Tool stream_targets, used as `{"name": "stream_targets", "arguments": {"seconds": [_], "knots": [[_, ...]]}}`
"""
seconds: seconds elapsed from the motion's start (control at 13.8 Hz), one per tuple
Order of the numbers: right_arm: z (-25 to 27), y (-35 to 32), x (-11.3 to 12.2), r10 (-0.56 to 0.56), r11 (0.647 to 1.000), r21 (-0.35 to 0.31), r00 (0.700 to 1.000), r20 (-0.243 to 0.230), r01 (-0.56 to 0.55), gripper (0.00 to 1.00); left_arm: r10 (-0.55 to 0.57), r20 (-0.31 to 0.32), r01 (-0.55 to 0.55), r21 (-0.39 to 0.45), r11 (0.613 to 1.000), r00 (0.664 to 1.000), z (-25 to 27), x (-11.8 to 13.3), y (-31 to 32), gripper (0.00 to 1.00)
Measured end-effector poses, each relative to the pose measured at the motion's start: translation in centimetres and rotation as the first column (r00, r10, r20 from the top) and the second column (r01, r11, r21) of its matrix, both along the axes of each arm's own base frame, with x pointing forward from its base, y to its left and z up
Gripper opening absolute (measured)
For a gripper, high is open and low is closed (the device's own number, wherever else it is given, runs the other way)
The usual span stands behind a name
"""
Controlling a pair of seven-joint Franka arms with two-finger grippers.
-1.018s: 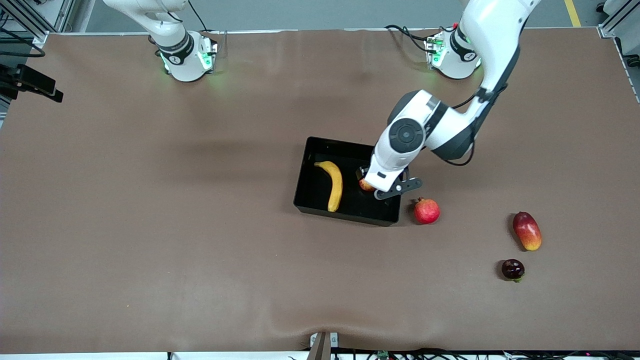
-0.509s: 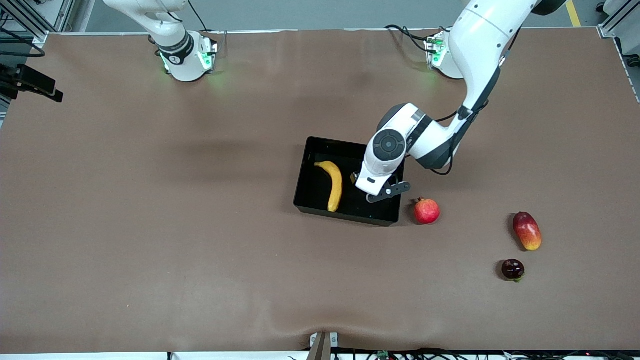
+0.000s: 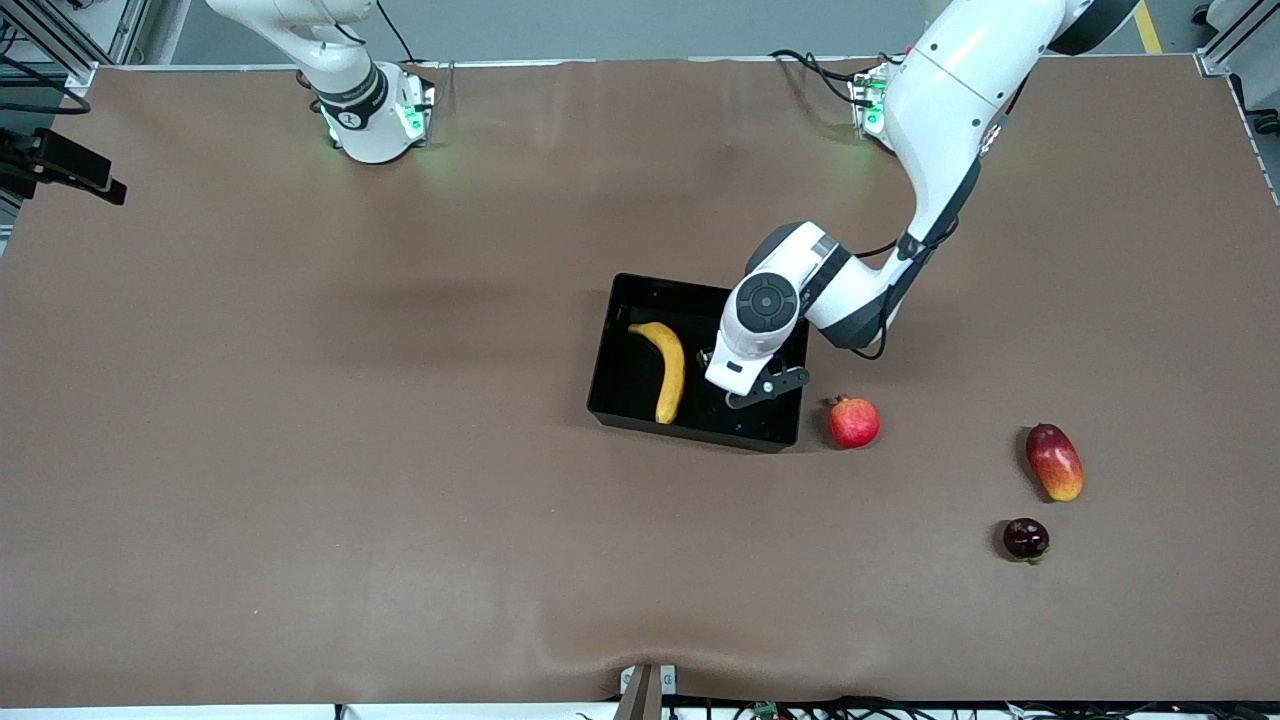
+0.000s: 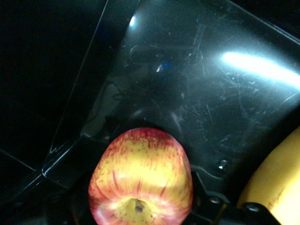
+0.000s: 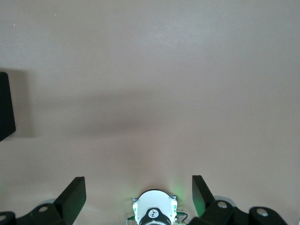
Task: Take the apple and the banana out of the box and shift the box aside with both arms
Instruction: 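Grasp the red-yellow apple with the left gripper and lift it out, then lower the apple beside the mango and open the left gripper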
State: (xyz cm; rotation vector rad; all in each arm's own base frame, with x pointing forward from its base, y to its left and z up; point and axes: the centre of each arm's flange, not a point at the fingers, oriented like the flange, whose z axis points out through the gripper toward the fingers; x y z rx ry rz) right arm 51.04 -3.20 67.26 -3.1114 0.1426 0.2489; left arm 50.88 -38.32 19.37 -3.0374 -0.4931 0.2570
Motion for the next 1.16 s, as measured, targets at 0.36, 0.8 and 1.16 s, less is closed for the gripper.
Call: {"name": "stream_targets", "arguments": {"seconds": [0.36, 0.8, 1.16], "knots": [[0.0, 0.0, 0.0, 0.0, 1.0, 0.0, 1.0, 0.0, 0.0, 1.0, 0.001, 0.015, -0.001, 0.002, 1.0, 1.0, 1.6, 0.8, -0.1, 0.74], [0.0, 0.0, 0.0, 0.0, 1.0, 0.0, 1.0, 0.0, 0.0, 1.0, 0.012, 0.09, -0.016, 0.039, 0.999, 0.996, 14.3, 5.0, 4.1, 0.74], [0.0, 0.1, 0.0, 0.001, 1.0, 0.0, 1.0, 0.0, -0.001, 1.0, 0.027, 0.098, -0.029, 0.014, 0.999, 0.995, 19.7, 10.7, 18.4, 0.74]]}}
